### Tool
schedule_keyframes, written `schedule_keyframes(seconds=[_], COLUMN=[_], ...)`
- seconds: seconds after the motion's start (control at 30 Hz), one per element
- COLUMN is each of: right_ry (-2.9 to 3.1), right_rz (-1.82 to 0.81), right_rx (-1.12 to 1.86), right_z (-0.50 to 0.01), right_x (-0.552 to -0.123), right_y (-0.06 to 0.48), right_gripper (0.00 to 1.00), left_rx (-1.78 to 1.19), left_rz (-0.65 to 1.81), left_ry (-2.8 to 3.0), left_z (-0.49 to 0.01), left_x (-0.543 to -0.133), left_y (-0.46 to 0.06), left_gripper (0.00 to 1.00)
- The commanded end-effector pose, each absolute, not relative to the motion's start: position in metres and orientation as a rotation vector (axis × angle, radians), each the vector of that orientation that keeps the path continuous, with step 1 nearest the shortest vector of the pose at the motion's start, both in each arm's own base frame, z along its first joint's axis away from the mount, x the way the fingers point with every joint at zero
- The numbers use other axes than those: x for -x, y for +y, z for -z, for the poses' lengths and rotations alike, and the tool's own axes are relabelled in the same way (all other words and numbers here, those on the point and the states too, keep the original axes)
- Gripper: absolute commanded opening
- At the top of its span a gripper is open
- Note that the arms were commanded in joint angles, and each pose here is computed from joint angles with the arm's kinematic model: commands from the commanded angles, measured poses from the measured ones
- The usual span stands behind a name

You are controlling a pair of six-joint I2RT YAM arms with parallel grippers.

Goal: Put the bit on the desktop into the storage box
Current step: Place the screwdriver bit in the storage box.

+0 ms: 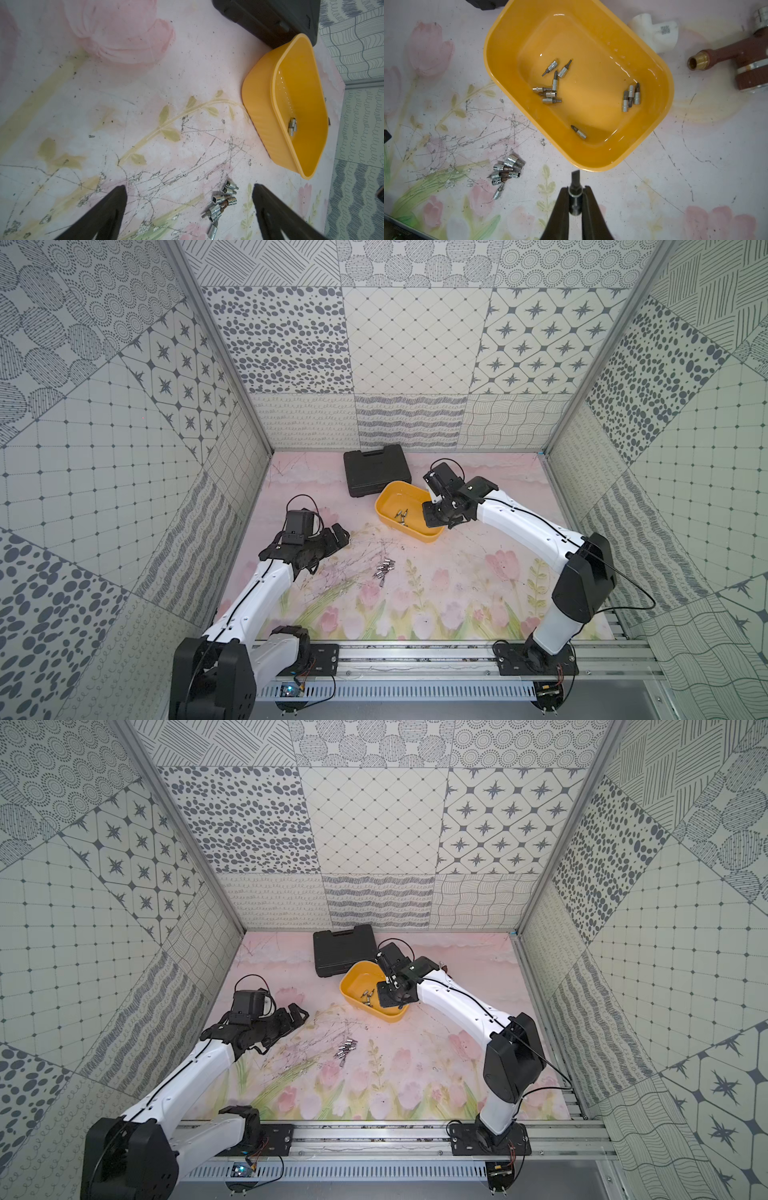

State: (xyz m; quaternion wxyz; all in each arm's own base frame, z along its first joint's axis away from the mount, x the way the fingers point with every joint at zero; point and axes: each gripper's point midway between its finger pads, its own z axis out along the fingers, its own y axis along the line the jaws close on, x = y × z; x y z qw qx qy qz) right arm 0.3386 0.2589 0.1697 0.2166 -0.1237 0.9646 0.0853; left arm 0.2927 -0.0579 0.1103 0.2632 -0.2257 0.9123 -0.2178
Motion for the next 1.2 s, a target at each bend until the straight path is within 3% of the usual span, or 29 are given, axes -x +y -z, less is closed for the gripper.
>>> schedule_keyframes(seconds=[0.0,0.5,1.17], right_ry=[2.646,2.706,2.792], right_rz=[-0.176,-0.117,-0.077], right_rx=[0.378,0.382,0.377], right_z=[-0.167,-0.120,-0.080], right_x=[-0.362,-0.414,-0.412], right_y=[0.259,0.266,0.262], right_gripper=[0.13,0.12,0.12], left_rx=[0.573,0.575,0.572], left_rz=[0.621,0.675,0.693], left_ry=[2.494,2.514,2.518], left_z=[-0.107,-0.096,-0.094], left_x=[-0.290,-0.294,-0.297], left_y=[-0.062,-0.070,-0.072], left_gripper=[0.99,0.99,0.99])
